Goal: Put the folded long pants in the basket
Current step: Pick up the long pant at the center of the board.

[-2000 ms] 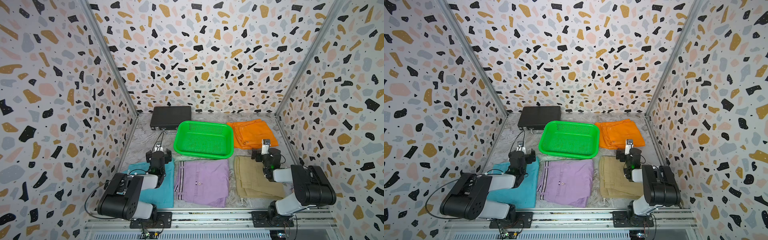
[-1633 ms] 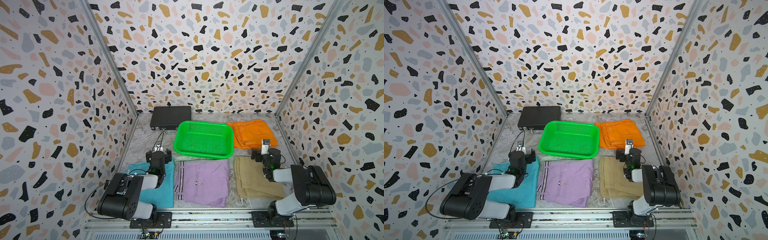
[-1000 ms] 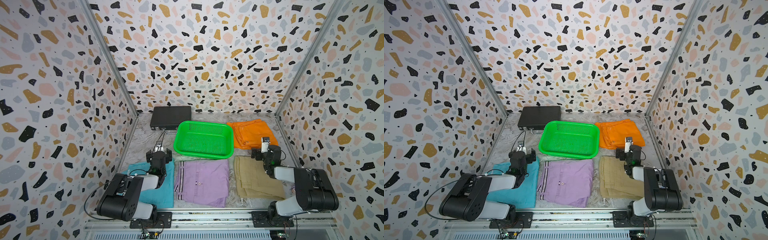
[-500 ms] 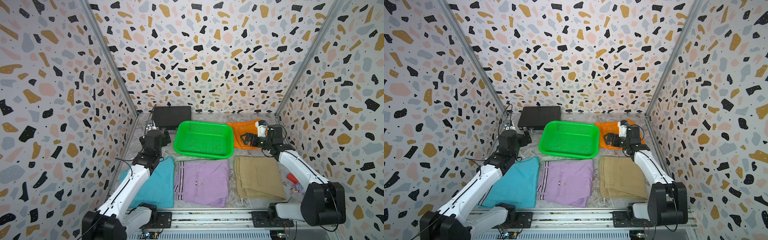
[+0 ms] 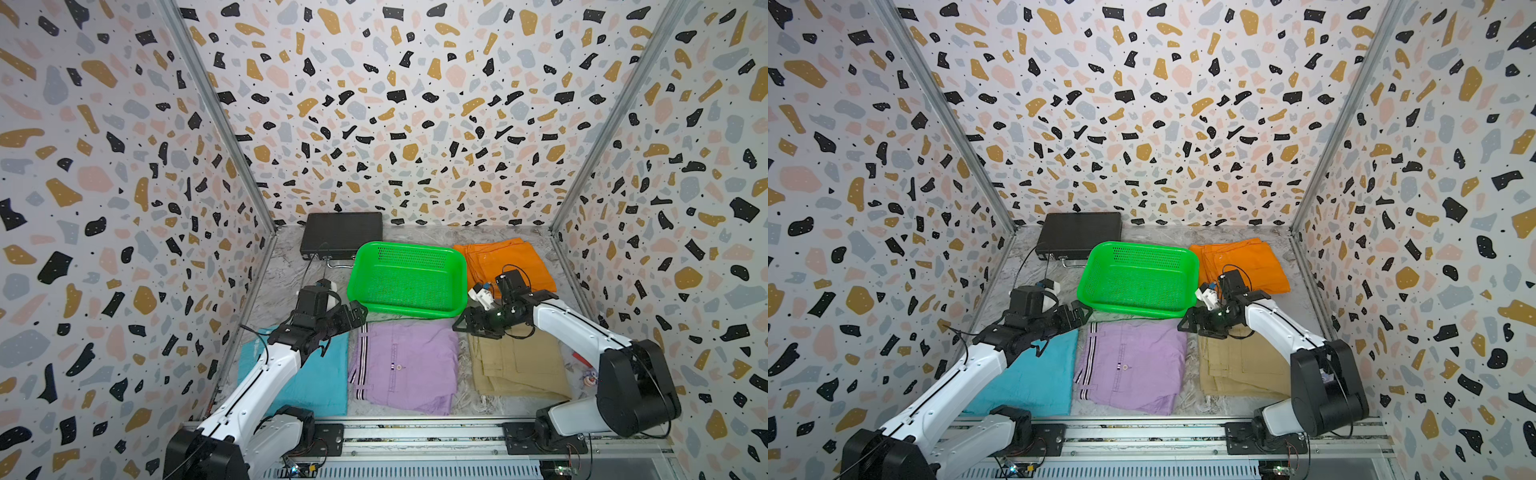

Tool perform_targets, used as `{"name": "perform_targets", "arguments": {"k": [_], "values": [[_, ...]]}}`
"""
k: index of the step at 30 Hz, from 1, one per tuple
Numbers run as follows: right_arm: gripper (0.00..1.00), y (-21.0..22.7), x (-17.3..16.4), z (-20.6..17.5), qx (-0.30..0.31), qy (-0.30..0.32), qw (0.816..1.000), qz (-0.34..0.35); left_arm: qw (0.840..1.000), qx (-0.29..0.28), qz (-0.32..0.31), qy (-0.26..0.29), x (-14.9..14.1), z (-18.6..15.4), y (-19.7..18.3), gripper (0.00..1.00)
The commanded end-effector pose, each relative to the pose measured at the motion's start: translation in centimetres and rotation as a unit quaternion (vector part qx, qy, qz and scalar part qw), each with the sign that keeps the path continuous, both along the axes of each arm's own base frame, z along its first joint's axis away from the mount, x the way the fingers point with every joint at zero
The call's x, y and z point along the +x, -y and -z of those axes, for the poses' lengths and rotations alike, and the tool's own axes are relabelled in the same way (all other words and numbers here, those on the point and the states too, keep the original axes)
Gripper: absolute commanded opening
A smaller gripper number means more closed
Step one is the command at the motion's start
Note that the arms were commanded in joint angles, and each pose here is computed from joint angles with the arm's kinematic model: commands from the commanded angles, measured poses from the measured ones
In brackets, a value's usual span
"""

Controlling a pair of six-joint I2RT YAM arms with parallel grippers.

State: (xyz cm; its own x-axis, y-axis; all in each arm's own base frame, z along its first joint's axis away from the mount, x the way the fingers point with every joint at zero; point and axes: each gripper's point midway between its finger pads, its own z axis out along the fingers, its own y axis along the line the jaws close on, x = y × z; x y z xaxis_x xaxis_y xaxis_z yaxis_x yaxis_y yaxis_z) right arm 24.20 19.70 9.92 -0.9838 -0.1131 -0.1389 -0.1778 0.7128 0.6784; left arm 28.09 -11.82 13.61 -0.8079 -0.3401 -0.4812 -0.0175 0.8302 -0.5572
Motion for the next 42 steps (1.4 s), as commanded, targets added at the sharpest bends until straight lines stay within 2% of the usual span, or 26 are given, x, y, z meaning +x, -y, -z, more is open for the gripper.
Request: {"name": "perform_targets", "arguments": {"k": [1,7,10,14,15,16,17,20,23,27,32,42], "values": [[0.88,-0.5,-3.2,1.7,0.003,-0.063,0.997,-0.043,0.998,-0.051,0.036,-0.024,-0.9,0.0,2.2,1.00],[0.87,-2.2,-4.0,2.3,0.001,-0.076,0.994,-0.075,0.996,-0.054,0.052,-0.042,-2.4,0.9,3.2,1.00],[0.87,-2.4,-4.2,4.0,-0.016,-0.095,0.993,-0.075,0.996,-0.053,0.054,-0.045,-2.8,1.1,3.2,1.00],[0.77,-2.6,-4.2,6.4,-0.037,-0.125,0.989,-0.071,0.996,-0.048,0.062,-0.052,-3.6,1.3,3.1,1.00],[0.71,-2.7,-4.0,6.8,-0.041,-0.126,0.989,-0.066,0.995,-0.046,0.065,-0.054,-3.8,1.4,3.1,1.00],[0.59,-2.8,-3.7,7.0,-0.041,-0.124,0.989,-0.063,0.995,-0.044,0.068,-0.056,-3.9,1.5,3.1,1.00],[0.44,-2.8,-3.3,7.2,-0.045,-0.120,0.990,-0.061,0.995,-0.041,0.070,-0.058,-4.0,1.6,3.1,1.00],[0.14,-2.9,-2.0,7.2,-0.061,-0.112,0.990,-0.058,0.995,-0.036,0.073,-0.063,-4.0,2.0,3.1,1.00],[0.01,-2.5,-0.3,6.3,-0.086,-0.082,0.992,-0.053,0.994,-0.029,0.080,-0.068,-3.5,2.2,3.3,1.00],[0.00,-1.8,1.3,5.2,-0.112,-0.056,0.991,-0.044,0.992,-0.023,0.082,-0.089,-3.1,3.3,3.4,1.00],[0.00,0.0,0.8,4.9,-0.156,-0.040,0.986,-0.053,0.987,-0.035,0.084,-0.133,-3.7,5.8,3.9,1.00],[0.00,0.6,-0.1,5.4,-0.163,-0.055,0.984,-0.045,0.981,-0.027,0.094,-0.170,-4.5,9.7,5.0,1.00]]}}
